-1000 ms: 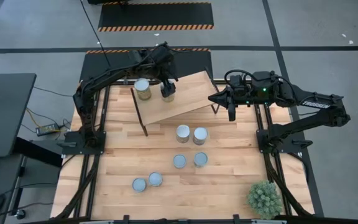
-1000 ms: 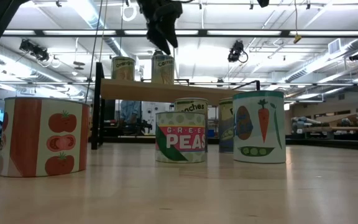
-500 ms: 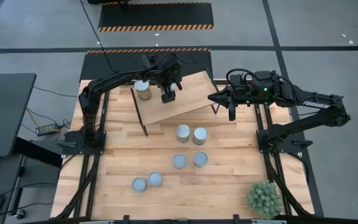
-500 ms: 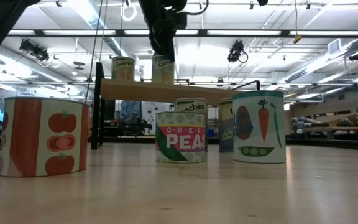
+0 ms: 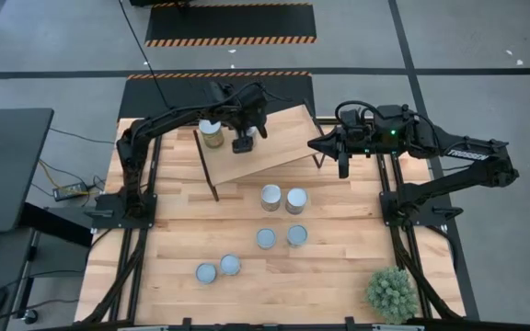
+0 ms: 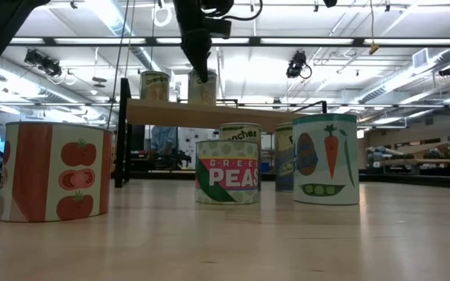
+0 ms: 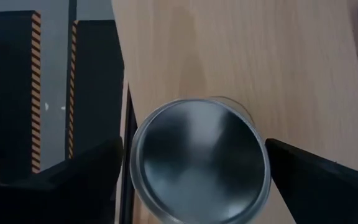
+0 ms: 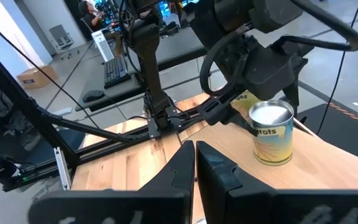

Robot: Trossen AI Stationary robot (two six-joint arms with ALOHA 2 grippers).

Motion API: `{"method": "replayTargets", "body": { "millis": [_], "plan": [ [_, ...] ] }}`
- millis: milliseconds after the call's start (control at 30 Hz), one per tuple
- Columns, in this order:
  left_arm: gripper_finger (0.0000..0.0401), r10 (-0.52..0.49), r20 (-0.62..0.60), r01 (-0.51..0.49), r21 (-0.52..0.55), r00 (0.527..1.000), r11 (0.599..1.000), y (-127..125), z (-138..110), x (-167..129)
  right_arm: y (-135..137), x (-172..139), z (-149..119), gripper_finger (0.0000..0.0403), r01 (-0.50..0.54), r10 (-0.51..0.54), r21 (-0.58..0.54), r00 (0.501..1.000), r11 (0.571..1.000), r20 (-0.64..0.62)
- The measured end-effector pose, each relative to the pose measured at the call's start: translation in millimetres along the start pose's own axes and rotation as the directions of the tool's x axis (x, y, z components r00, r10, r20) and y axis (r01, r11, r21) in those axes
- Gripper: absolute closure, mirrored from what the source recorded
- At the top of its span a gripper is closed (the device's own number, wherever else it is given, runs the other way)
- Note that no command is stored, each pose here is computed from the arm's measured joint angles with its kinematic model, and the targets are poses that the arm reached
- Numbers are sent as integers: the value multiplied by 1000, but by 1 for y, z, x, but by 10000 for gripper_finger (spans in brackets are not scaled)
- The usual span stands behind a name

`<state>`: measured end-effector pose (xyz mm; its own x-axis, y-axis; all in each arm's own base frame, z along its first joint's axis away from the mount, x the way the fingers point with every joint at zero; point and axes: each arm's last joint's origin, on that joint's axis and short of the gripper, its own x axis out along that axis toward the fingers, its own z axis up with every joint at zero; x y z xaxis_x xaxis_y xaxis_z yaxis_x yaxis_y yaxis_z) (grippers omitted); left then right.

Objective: Pick and place cans onto a shelf
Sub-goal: Put the peach can on the shelf

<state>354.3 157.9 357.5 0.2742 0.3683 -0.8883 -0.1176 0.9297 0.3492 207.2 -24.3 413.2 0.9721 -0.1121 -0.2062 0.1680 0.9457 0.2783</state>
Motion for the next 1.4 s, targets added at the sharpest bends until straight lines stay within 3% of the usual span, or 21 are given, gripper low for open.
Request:
{"method": "replayTargets", "body": {
  "millis": [700,1067,1267,1400],
  "plan": [
    [5,39,-106,-37,18,994,999,10,-13,-5,0,0,0,380,-14,14,-2,1000,1000,-5],
    [5,22,128,-17,-38,992,999,18,4,-27,0,0,0,380,-16,16,-1,1000,1000,-6],
    [5,5,223,10,-66,975,998,17,14,-9,0,0,0,380,-17,17,0,1000,1000,-5],
    [5,14,182,-1,-72,983,997,13,12,4,0,0,0,380,-16,16,1,1000,1000,-5]
  ]
}}
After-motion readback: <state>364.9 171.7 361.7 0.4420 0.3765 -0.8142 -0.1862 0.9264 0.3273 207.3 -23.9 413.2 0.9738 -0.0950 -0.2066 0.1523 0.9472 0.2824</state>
